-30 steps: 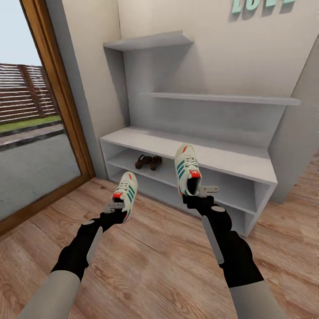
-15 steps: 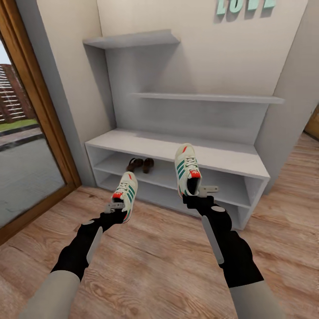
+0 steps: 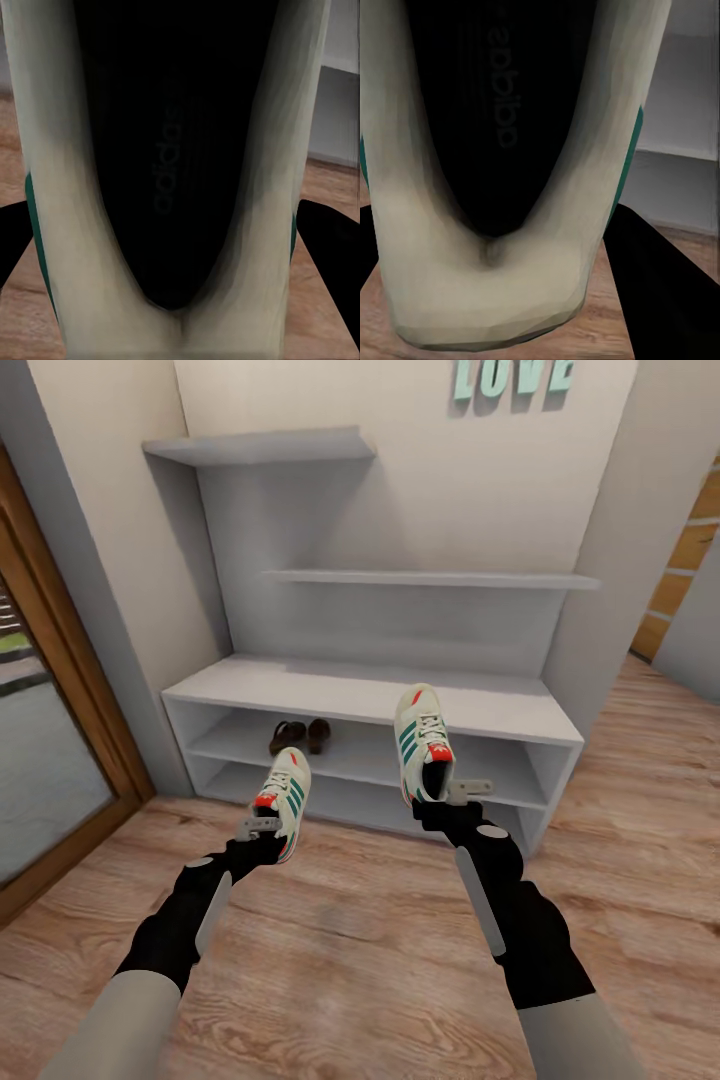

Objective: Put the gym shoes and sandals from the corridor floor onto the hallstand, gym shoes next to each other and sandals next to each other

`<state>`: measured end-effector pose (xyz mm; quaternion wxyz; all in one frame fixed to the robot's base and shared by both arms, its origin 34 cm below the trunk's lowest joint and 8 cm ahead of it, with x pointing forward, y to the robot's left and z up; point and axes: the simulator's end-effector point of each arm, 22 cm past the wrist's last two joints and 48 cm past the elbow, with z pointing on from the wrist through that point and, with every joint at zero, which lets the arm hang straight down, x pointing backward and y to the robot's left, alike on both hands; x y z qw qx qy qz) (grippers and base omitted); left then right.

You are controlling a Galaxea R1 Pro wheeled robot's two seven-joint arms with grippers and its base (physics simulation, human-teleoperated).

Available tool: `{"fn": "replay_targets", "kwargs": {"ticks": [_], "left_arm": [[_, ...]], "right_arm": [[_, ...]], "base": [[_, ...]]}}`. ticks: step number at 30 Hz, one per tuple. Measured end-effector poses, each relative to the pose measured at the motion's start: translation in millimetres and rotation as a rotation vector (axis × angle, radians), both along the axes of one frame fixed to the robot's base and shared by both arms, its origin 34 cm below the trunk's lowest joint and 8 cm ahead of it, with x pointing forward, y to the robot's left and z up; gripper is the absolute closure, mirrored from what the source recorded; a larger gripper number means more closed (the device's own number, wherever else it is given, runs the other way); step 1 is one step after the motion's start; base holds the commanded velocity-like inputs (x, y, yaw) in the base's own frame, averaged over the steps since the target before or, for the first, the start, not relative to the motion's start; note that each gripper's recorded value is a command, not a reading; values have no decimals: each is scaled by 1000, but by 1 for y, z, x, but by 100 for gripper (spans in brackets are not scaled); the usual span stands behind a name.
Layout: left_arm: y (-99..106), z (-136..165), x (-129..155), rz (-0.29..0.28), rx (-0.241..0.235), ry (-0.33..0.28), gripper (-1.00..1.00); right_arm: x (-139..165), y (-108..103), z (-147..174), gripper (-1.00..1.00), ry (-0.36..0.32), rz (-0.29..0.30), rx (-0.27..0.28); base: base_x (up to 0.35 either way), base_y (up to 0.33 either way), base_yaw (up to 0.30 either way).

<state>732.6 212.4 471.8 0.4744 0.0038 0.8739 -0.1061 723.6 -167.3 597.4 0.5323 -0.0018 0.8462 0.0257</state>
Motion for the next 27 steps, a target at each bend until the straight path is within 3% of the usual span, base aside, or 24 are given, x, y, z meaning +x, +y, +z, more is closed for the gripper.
{"fn": "replay_targets", "kwargs": {"ticks": [8,22,27], "left_arm": [[0,0,0,0,0,0,100],[0,0,0,0,1,0,100],[0,0,0,0,1,0,100]], "right_arm": [[0,0,0,100,0,0,0],[0,0,0,100,0,0,1],[0,0,0,100,0,0,0]], "base": [[0,223,-277],[0,12,-275],[0,0,-117]]}}
